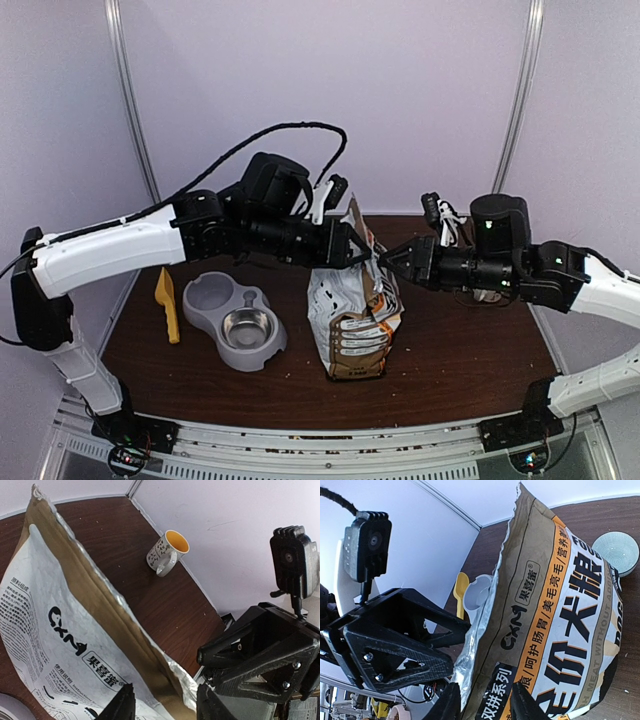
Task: Serve the pet food
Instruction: Open the seal of the pet food bag.
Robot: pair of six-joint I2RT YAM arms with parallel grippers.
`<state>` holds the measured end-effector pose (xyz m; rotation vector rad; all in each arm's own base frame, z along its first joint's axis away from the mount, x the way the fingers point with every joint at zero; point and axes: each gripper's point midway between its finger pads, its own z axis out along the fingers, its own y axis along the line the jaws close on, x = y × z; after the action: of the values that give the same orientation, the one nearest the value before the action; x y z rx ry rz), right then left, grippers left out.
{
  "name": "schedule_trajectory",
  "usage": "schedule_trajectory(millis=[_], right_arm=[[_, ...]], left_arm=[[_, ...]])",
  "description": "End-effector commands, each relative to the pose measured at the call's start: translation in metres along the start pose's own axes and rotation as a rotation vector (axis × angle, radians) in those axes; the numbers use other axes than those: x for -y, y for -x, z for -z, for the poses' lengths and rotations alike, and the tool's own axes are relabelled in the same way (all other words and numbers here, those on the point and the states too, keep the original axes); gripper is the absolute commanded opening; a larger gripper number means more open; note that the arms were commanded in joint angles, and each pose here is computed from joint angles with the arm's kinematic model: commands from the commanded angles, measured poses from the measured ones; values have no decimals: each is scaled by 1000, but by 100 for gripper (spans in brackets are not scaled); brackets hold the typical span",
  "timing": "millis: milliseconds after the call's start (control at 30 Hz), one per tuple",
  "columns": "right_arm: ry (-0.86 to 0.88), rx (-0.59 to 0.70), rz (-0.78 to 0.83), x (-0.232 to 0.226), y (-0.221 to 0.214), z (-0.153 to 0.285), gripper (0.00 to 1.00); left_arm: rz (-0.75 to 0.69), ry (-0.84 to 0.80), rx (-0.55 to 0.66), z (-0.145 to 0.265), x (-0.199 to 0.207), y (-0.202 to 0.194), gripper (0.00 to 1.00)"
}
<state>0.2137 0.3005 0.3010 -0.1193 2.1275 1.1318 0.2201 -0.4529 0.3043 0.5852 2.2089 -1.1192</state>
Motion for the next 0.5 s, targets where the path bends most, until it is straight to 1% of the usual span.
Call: schedule_trajectory(millis=[0,133,333,467], right_arm=[[60,27,-21,-15,10,0,32],[57,21,-20,-14,9,-1,29],[57,9,-20,-13,6,-4,25],[68,-2,-17,-16,5,-7,25]], left_arm=[[-26,-59,36,-3,18,15,44],[-20,-60,23,-8,17,12,43],[-3,-53,4,-11,13,5,33],[3,-52,-2,-12,12,3,25]])
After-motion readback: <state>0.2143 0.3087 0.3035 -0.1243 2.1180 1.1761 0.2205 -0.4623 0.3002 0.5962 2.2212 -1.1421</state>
